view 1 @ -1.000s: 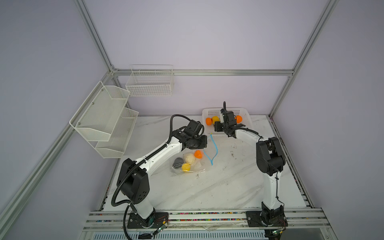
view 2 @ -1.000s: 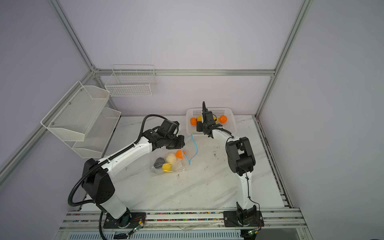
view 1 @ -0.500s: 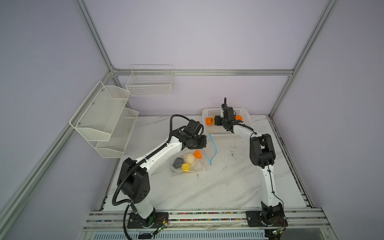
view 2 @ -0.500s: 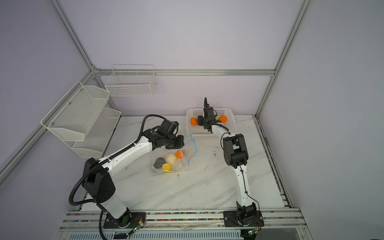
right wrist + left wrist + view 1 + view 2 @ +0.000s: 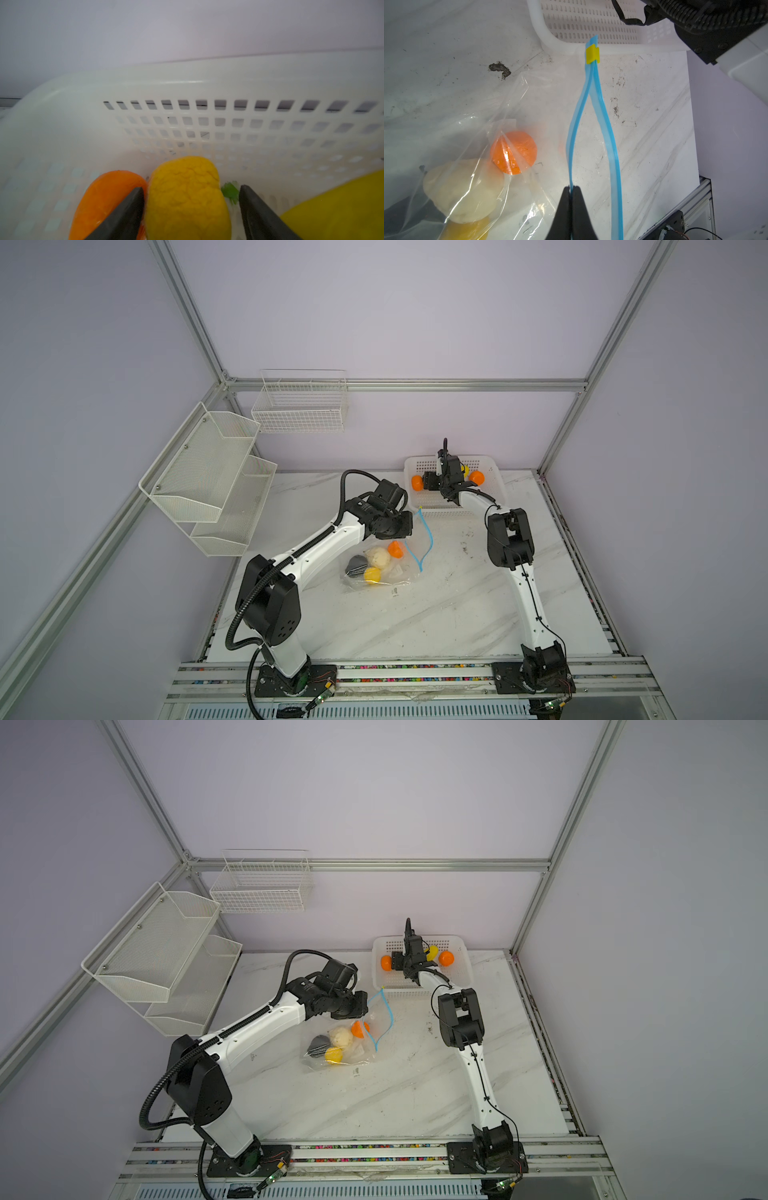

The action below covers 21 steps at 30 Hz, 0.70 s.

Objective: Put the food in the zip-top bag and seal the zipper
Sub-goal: 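Lower the right gripper onto the yellow mango and close on it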

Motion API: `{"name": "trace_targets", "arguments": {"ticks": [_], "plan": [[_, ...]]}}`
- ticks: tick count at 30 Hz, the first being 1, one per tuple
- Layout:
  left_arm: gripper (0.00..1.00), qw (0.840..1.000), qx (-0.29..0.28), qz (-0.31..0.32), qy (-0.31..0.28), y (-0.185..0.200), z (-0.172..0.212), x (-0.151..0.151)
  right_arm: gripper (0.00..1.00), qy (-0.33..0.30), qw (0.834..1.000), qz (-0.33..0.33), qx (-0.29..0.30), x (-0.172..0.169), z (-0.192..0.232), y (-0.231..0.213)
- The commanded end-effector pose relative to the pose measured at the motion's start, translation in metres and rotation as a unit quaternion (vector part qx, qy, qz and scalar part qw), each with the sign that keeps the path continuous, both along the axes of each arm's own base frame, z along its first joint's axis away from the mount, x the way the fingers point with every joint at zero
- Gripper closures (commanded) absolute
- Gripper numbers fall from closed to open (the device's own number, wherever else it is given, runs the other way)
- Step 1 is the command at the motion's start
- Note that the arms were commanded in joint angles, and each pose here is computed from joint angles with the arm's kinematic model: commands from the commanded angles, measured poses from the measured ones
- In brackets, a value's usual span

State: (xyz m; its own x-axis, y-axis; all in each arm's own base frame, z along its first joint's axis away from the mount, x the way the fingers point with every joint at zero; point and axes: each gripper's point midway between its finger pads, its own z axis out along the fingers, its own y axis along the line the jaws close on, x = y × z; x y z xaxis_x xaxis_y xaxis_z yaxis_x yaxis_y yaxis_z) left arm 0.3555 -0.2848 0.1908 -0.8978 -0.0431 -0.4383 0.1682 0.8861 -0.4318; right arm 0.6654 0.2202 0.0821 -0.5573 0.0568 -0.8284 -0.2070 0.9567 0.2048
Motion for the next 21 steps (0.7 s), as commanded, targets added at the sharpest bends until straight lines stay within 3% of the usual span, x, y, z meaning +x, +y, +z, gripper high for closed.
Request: {"name": "trace_targets", "arguments": {"ticks": [1, 11, 21], "plan": [[1.0, 0.999, -0.021, 0.0, -0.039, -0.001, 0.035, 0.007, 0.23, -0.011, 1.0, 0.006, 0.008, 0.006, 0.009, 0.0], [1.0, 0.999, -0.019, 0.005, -0.04, 0.003, 0.035, 0.004, 0.2, 0.011, 1.0, 0.008, 0.016, 0.007, -0.013, 0.003], [1.0, 0.999, -0.019, 0.004, -0.041, 0.002, 0.035, 0.005, 0.24, 0.02, 1.0, 0.009, 0.018, 0.005, -0.018, 0.003]]}}
